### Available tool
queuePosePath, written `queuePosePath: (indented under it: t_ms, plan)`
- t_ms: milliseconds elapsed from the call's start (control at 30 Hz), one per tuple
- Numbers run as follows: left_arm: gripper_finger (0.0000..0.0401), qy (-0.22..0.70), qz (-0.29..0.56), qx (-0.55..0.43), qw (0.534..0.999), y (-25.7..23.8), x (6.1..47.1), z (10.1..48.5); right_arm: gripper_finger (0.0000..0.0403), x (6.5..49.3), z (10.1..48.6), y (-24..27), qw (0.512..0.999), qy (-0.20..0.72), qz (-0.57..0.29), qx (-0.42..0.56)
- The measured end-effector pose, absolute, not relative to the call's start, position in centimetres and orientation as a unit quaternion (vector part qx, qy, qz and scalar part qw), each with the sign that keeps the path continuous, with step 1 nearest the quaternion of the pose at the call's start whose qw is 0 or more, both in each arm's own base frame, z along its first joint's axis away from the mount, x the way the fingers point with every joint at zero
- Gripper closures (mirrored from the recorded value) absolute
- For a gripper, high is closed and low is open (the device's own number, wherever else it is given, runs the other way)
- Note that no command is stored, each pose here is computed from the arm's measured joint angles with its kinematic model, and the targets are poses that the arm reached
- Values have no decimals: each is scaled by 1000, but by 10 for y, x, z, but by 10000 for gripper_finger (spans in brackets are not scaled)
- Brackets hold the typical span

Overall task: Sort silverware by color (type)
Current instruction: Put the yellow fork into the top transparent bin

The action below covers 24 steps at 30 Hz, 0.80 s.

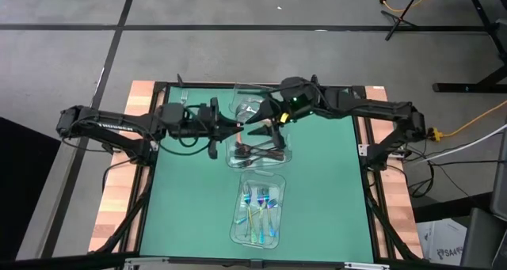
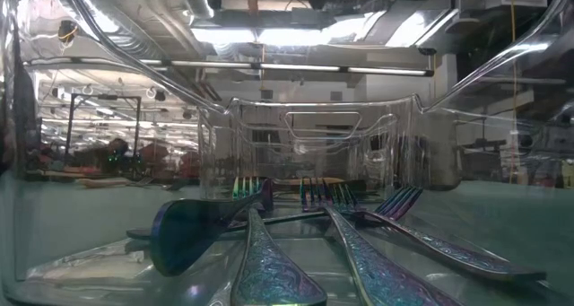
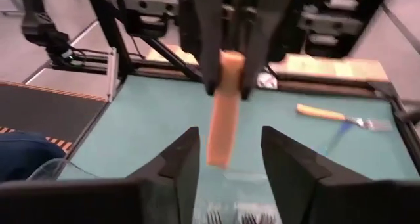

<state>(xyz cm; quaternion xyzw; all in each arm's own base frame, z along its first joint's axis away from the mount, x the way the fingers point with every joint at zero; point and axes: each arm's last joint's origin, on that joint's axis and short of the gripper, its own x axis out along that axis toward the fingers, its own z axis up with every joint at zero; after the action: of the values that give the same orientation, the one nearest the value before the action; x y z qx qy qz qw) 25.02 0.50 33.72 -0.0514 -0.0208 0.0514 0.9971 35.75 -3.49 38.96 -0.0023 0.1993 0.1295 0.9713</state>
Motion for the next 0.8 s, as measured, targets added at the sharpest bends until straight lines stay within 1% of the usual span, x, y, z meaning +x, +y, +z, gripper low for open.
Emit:
queuePosePath:
  t_ms: [100, 233, 467, 567, 733, 800]
  plan:
    - [356, -33, 44, -52, 997, 2, 250, 340, 232, 361, 391, -27, 973, 184, 137, -10]
    - [356, -41, 35, -48, 997, -3, 250, 341, 218, 363, 395, -18, 978, 164, 129, -23]
    - [356, -67, 12, -14, 998, -15, 249, 347, 216, 367, 395, -6, 979, 156, 128, -29]
    - [355, -80, 4, -14, 997, -19, 248, 349, 216, 371, 393, -3, 980, 153, 128, -29]
    - [355, -82, -4, 3, 997, -24, 248, 350, 216, 382, 390, 3, 982, 126, 136, -32]
    - [355, -83, -8, 10, 996, -26, 248, 350, 216, 384, 387, 6, 981, 128, 140, -31]
